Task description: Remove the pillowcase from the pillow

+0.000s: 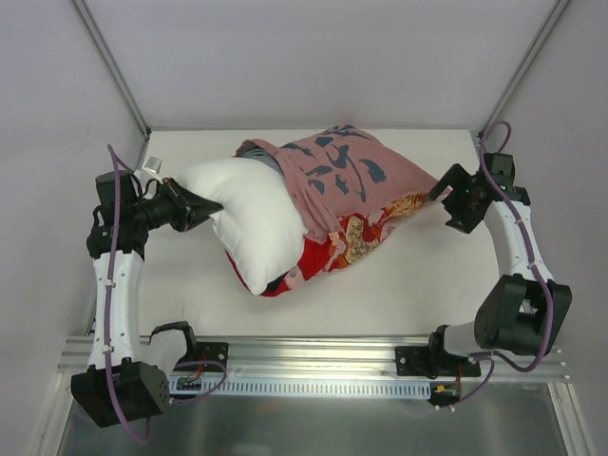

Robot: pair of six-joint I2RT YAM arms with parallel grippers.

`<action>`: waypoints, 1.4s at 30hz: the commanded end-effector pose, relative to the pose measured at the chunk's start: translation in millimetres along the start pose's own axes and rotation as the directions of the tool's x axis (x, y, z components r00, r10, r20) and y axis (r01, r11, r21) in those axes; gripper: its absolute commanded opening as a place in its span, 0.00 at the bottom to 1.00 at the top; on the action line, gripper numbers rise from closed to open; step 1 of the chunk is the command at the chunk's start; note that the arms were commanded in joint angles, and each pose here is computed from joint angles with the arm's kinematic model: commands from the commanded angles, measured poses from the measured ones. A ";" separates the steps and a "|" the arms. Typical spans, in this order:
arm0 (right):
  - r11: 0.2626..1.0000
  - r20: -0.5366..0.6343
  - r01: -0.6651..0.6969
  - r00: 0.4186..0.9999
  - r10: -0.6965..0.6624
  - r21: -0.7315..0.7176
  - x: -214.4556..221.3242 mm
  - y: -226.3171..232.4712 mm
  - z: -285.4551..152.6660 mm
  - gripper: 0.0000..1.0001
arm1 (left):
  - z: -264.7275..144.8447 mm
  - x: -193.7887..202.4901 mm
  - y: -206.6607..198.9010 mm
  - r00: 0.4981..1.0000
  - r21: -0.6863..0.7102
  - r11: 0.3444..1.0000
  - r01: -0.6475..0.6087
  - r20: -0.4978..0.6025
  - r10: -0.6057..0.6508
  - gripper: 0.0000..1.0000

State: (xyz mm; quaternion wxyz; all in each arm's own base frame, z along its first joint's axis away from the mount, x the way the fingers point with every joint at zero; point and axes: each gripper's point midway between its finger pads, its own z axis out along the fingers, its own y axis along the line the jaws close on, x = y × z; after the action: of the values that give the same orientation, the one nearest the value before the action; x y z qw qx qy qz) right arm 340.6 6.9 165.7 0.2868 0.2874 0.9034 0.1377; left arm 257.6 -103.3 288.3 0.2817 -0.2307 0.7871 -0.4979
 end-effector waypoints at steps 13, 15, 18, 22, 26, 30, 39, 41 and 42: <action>0.860 -0.086 -0.461 0.887 0.454 -0.220 -42.7 30.4 92.9 0.95 | -10.4 -3.1 -24.5 0.996 0.096 0.992 -0.087 -0.013 0.089 0.00; 0.833 -0.089 -0.494 0.868 0.488 -0.248 -47.2 33.4 103.2 0.84 | -10.8 -2.9 -24.5 0.996 0.096 0.992 -0.086 -0.014 0.088 0.00; 0.824 -0.109 -0.515 0.857 0.504 -0.237 -45.0 31.6 114.5 0.46 | -11.7 -1.8 -24.4 0.996 0.096 0.992 -0.088 -0.016 0.090 0.00; 0.832 -0.052 -0.497 0.864 0.501 -0.244 -54.8 26.0 101.2 0.01 | -14.2 -2.9 -26.0 0.995 0.096 0.991 -0.093 -0.011 0.095 0.00; 0.848 0.098 -0.495 0.850 0.518 -0.192 -75.1 -9.2 61.3 0.01 | -19.5 -11.0 -31.2 0.999 0.113 0.993 -0.043 -0.019 0.045 0.00; 0.860 0.302 -0.472 0.806 0.509 -0.191 -103.5 -37.8 -9.0 0.01 | -32.5 -39.2 -38.5 0.999 0.123 0.992 -0.019 0.043 0.013 0.00; 0.829 0.572 -0.525 0.626 0.530 -0.193 -119.1 -99.2 -116.1 0.01 | -74.9 -119.5 -67.9 0.962 0.111 0.994 0.011 0.268 -0.041 0.00; 0.822 0.587 -0.533 0.607 0.535 -0.199 -117.8 -102.9 -128.9 0.01 | -84.8 -136.8 -82.6 0.953 0.117 0.993 -0.008 0.303 -0.028 0.00; 0.819 0.609 -0.537 0.585 0.535 -0.202 -118.1 -107.9 -141.9 0.01 | -88.3 -142.2 -88.5 0.949 0.121 0.993 -0.010 0.315 -0.029 0.00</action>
State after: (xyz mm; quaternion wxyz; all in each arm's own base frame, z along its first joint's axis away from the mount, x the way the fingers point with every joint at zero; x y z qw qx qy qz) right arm 307.6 -116.9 251.4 0.4507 0.5562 0.6746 0.1802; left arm 302.7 -8.3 371.8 0.3384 -0.3215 0.7228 -0.5096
